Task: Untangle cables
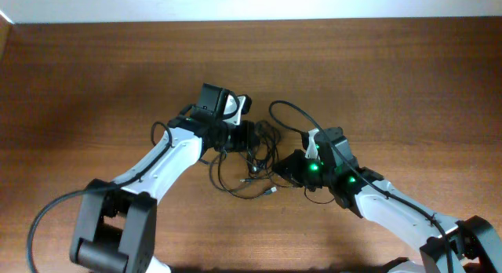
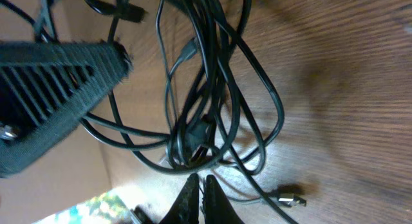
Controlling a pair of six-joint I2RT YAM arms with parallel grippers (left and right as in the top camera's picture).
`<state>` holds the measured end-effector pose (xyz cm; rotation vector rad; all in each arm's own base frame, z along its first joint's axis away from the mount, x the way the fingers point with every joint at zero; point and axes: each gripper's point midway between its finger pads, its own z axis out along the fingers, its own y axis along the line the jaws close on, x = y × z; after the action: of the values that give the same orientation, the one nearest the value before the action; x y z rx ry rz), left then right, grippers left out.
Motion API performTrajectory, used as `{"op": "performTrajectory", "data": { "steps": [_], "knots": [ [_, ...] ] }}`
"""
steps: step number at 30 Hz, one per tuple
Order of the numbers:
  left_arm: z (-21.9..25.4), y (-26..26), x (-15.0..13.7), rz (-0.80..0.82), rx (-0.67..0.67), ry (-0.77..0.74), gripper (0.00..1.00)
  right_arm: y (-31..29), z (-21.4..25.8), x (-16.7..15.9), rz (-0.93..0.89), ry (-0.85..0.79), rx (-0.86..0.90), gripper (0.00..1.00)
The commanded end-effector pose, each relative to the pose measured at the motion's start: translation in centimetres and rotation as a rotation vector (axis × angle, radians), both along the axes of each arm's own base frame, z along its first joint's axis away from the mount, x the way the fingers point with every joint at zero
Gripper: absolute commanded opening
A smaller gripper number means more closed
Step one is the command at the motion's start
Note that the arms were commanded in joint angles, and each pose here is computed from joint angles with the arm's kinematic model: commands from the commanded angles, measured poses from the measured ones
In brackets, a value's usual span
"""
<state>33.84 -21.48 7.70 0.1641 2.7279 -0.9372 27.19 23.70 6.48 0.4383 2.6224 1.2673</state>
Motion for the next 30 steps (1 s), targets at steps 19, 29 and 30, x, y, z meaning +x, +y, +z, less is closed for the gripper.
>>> {"op": "performTrajectory", "data": {
  "steps": [19, 29, 30],
  "knots": [
    [-8.5, 0.7, -2.3, 0.012, 0.042, 0.177, 0.0, -0.1, -4.8, 0.1, -0.078, 0.094, -0.105, 0.06],
    [-8.4, 0.6, -2.4, 0.009, 0.037, 0.179, 0.0, 3.5, -6.3, 0.3, 0.036, -0.034, -0.086, 0.07],
    [-8.4, 0.6, -2.4, 0.009, 0.037, 0.181, 0.0, 4.2, -5.4, 0.4, 0.074, -0.078, -0.048, 0.08]
  ]
}}
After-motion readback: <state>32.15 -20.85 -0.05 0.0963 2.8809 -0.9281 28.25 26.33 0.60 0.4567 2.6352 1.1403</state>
